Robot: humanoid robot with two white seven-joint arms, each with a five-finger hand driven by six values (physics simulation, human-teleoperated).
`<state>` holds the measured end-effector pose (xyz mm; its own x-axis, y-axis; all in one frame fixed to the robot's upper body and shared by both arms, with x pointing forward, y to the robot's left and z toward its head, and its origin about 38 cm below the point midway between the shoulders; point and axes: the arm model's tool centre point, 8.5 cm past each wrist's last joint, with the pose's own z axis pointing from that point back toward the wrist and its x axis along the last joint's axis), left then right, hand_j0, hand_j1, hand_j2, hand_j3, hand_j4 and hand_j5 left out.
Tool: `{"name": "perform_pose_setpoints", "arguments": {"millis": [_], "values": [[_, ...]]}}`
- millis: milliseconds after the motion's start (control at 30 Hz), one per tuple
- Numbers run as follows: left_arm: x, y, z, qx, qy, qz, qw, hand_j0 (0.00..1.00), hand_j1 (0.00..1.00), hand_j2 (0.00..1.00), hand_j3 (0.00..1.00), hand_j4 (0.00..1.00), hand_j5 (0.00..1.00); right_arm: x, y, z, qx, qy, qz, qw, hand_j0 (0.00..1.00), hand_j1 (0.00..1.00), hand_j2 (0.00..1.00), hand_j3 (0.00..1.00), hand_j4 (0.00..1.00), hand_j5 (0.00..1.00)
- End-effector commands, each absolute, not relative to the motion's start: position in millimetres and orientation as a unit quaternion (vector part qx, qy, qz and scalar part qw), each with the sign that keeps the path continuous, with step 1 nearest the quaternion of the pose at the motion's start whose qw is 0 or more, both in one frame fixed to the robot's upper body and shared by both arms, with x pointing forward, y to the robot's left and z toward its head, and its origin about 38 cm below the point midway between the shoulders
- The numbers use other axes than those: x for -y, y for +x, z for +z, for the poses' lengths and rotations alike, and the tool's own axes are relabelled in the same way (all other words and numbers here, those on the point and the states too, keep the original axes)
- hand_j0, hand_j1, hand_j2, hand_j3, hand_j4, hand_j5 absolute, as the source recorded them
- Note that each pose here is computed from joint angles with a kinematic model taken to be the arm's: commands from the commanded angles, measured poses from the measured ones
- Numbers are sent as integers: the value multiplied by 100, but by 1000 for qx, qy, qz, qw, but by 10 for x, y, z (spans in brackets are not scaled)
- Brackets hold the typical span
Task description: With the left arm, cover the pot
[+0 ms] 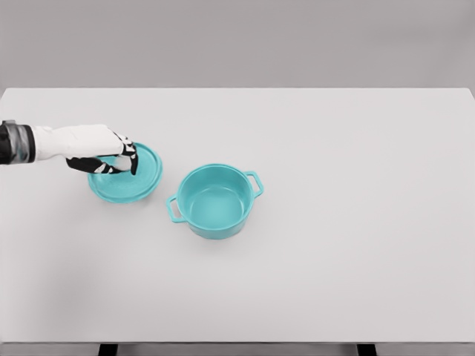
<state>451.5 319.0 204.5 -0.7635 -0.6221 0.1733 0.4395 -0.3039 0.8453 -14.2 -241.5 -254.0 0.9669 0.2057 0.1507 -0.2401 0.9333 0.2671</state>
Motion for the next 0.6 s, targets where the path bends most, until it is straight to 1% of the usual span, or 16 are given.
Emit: {"name": "perform_pose_setpoints", "arguments": {"millis": [0,67,367,567], "values": [[-3108,4432,2158,500,86,-803,313,41,41,41,41,41,41,2415,-141,-2540,60,143,114,981,100,100,100,100,100,100],[-3024,4411,2304,513,86,-802,295,41,41,41,41,41,41,2415,-146,-2539,59,143,114,981,100,100,100,100,100,100],[-2566,4226,2614,537,73,-813,210,42,42,42,42,42,42,2415,-141,-2540,60,143,114,981,100,100,100,100,100,100],[-2424,4136,2646,539,64,-819,185,42,42,42,42,42,42,2415,-141,-2540,60,143,114,981,100,100,100,100,100,100]]}}
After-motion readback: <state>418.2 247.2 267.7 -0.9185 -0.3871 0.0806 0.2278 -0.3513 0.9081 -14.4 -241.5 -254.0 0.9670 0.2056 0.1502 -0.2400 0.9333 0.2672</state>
